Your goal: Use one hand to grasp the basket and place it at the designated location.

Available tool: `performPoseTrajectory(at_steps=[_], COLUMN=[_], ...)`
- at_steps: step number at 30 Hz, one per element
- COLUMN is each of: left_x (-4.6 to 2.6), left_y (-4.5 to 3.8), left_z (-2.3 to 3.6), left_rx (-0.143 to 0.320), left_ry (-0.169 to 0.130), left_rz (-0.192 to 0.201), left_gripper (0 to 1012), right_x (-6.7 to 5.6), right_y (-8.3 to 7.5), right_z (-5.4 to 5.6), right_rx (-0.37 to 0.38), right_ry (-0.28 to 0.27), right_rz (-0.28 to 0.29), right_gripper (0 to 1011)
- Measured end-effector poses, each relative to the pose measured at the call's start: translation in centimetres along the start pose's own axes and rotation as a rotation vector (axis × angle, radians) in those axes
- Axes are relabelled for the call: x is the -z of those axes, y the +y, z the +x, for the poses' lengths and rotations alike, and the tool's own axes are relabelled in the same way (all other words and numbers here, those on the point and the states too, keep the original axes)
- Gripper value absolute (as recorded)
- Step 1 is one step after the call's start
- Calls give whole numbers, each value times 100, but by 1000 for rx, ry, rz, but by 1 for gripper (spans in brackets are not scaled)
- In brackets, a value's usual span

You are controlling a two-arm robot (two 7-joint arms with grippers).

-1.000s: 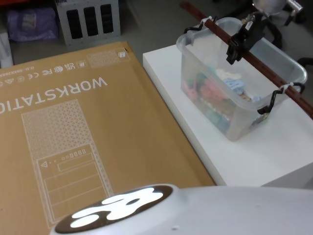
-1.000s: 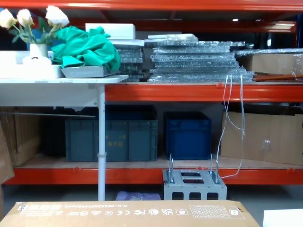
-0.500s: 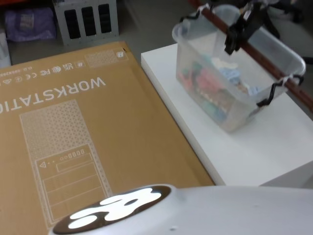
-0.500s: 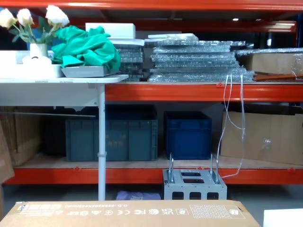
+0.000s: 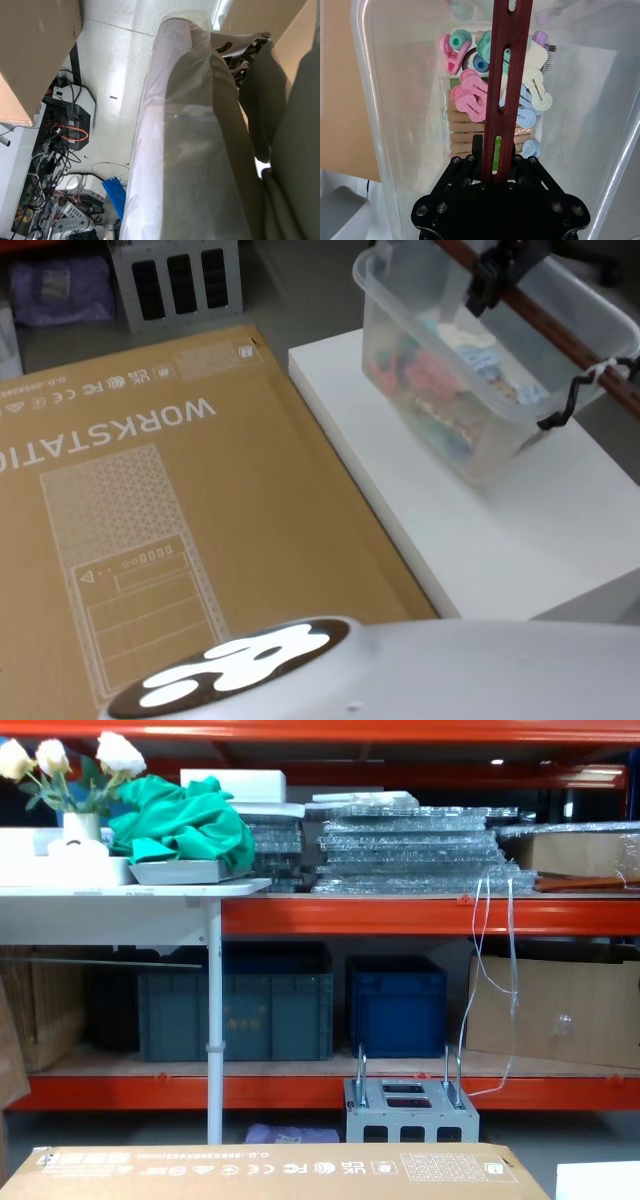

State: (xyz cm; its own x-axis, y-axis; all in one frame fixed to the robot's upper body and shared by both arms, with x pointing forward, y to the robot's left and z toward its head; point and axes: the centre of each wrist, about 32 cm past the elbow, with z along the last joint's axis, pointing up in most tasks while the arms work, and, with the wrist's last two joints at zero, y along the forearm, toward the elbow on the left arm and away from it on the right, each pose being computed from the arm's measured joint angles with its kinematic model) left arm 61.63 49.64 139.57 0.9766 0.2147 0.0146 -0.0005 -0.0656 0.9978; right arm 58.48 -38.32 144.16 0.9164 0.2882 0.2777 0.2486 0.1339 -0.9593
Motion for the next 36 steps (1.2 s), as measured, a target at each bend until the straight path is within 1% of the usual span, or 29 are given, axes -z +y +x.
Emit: performPoseTrajectory(at_steps=[3, 6, 7, 13, 15, 22, 25, 27, 28, 31, 32, 35, 36], left_x=[-1, 0, 0, -1, 0, -1, 0, 1, -2, 0, -1, 0, -1], left_y=[0, 0, 0, 0, 0, 0, 0, 0, 0, 0, 0, 0, 0], left_z=[0, 0, 0, 0, 0, 0, 0, 0, 0, 0, 0, 0, 0], left_rx=[0, 0, 0, 0, 0, 0, 0, 0, 0, 0, 0, 0, 0], left_ry=[0, 0, 0, 0, 0, 0, 0, 0, -1, 0, 0, 0, 0], left_rz=[0, 0, 0, 0, 0, 0, 0, 0, 0, 0, 0, 0, 0], left_gripper=[0, 0, 0, 0, 0, 0, 0, 0, 0, 0, 0, 0, 0], right_x=[-24, -33, -36, -49, -55, -73, -81, -101, -123, -144, -165, -190, -190], right_y=[-101, -165, -212, -385, -414, -508, -524, -528, -521, -504, -496, -486, -486], right_z=[-17, -24, -27, -22, -19, -9, -3, 26, 63, 113, 150, 201, 201], right_rx=[14, 18, 20, 31, 34, 58, 65, 69, 69, 67, 67, 67, 67], right_ry=[-2, -2, -1, 2, 1, -7, -13, -29, -46, -64, -78, -98, -98], right_rz=[-8, -16, -20, -35, -36, -38, -37, -32, -26, -19, -14, -8, -8], right_gripper=[232, 232, 232, 232, 232, 232, 232, 232, 232, 230, 232, 232, 232])
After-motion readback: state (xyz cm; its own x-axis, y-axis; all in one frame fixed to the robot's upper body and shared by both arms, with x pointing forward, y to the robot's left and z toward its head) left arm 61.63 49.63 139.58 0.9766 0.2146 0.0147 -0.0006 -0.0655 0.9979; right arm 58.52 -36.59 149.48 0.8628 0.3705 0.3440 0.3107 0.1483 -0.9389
